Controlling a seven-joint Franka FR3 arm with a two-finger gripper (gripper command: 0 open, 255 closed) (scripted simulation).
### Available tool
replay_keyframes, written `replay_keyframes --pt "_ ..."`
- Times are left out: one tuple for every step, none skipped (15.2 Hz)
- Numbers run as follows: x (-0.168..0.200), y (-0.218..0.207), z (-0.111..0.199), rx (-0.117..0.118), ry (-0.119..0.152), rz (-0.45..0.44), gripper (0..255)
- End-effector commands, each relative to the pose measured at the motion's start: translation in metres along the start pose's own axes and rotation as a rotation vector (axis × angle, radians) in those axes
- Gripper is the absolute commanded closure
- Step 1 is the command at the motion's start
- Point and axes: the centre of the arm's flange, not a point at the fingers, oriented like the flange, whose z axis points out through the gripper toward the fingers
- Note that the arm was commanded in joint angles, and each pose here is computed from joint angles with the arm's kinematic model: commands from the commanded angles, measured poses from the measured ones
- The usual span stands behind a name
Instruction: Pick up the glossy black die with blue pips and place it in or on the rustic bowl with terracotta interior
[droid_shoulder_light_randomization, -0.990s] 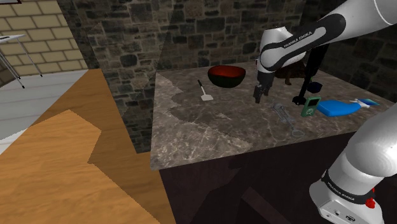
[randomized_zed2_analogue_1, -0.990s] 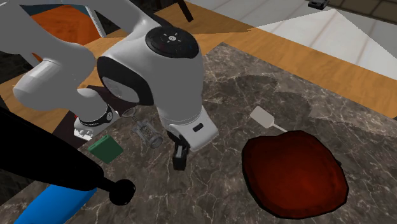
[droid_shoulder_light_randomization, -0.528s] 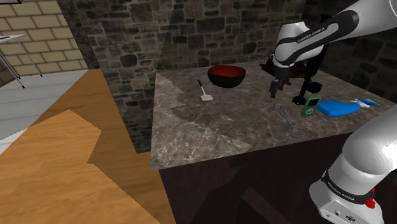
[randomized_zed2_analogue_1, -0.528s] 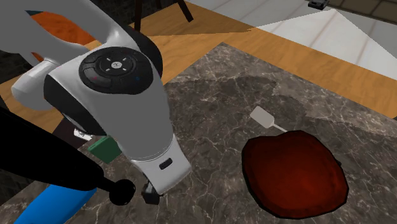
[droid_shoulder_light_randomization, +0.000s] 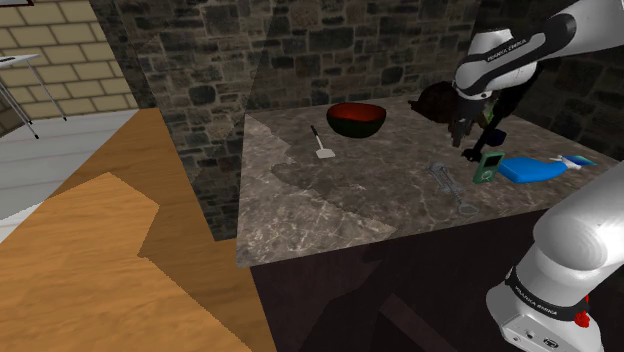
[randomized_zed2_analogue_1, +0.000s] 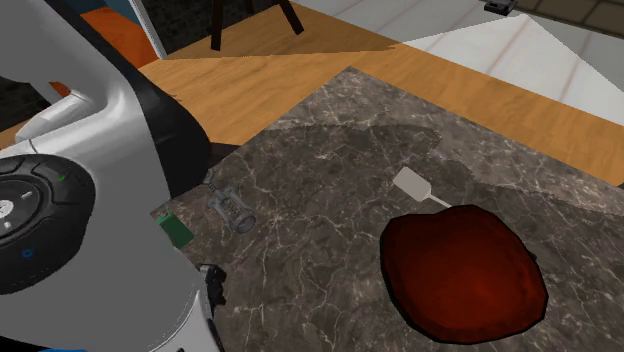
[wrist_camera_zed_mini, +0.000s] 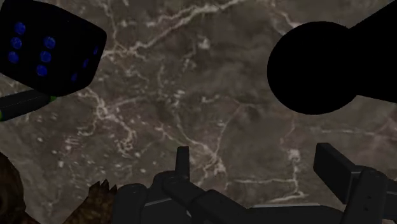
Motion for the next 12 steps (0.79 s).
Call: replay_keyframes --pt "-0.013 0.022 -0.001 -0.006 -0.002 0.0 0" --pt "-0.02 0.033 -0.001 -0.009 -0.002 0.0 0" --pt "-0.026 0.044 -0.001 -0.012 -0.003 0.001 0" --pt "-0.032 0.055 -0.001 -0.015 -0.004 0.002 0" --pt "-0.039 0.066 -0.002 -0.018 -0.004 0.002 0" --pt "-0.045 0.077 -0.002 -0.021 -0.005 0.003 0" --pt "-0.051 0.088 -0.002 -0.024 -0.006 0.003 0" --pt "-0.058 0.099 -0.003 -0.026 -0.007 0.004 0" --pt "-0.064 0.11 -0.003 -0.029 -0.007 0.004 0" --pt "-0.07 0.121 -0.004 -0.032 -0.008 0.005 0" --pt "-0.074 0.128 -0.004 -0.034 -0.008 0.005 0" --pt "-0.074 0.128 0.001 -0.034 -0.008 0.005 0"
